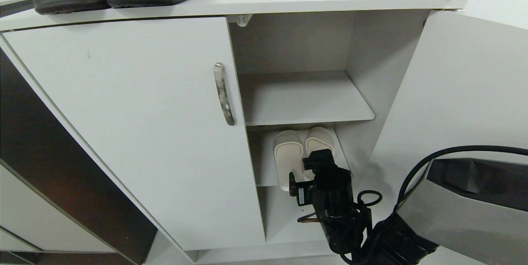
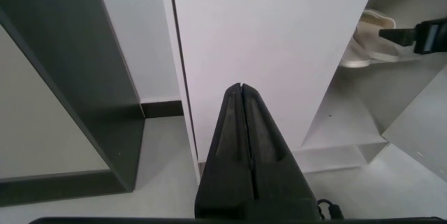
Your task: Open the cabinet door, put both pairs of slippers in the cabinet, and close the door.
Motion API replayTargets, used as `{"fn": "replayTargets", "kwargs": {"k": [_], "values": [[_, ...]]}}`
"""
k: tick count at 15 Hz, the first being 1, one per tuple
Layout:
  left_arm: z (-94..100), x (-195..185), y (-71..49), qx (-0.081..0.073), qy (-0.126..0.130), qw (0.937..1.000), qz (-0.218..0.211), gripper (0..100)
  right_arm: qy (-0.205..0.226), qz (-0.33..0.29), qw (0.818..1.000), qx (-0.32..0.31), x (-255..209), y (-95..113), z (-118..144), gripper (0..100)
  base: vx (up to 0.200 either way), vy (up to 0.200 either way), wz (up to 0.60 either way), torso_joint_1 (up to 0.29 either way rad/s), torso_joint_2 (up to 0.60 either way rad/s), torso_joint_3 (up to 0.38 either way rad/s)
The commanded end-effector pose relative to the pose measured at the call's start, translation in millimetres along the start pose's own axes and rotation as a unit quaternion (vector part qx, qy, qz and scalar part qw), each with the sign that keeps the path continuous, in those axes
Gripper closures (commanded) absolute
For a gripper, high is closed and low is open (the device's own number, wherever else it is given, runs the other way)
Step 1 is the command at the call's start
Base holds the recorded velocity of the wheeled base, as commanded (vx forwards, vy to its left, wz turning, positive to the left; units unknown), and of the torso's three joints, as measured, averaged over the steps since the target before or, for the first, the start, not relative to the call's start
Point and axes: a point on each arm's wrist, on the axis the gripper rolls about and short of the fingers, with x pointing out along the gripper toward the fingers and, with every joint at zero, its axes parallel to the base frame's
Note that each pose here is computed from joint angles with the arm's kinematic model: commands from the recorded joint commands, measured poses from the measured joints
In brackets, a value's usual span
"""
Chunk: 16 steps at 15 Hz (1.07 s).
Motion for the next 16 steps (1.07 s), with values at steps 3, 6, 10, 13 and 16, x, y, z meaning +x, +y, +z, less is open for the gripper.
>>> {"fn": "replayTargets", "kwargs": {"k": [3, 6, 10, 13, 16], "values": [[0.1, 0.1, 0.0, 0.000, 0.001, 1.0000, -0.001, 100, 0.003, 0.006, 1.000, -0.002, -7.8, 0.2, -0.6, 0, -0.133, 0.000, 0.00, -0.003, 0.00, 0.003], [0.1, 0.1, 0.0, 0.000, 0.001, 1.0000, -0.001, 100, 0.005, 0.008, 1.000, -0.004, -9.5, 0.1, -2.3, 0, -0.200, 0.000, 0.00, 0.001, 0.00, 0.005], [0.1, 0.1, 0.0, 0.001, 0.001, 1.0000, -0.001, 100, 0.006, 0.008, 1.000, -0.004, -9.5, 0.0, -3.2, 0, -0.200, 0.000, 0.00, 0.001, 0.00, 0.001], [0.1, 0.1, 0.0, 0.002, 0.001, 1.0000, -0.001, 100, 0.004, 0.010, 1.000, -0.003, -9.0, 0.7, -1.3, 0, 0.000, 0.000, 0.00, 0.000, 0.00, 0.000], [0.1, 0.1, -0.1, 0.002, 0.001, 1.0000, -0.001, 100, 0.002, 0.014, 1.000, -0.002, -8.3, 2.3, -0.6, 0, 0.000, 0.000, 0.00, 0.000, 0.00, 0.000]]}}
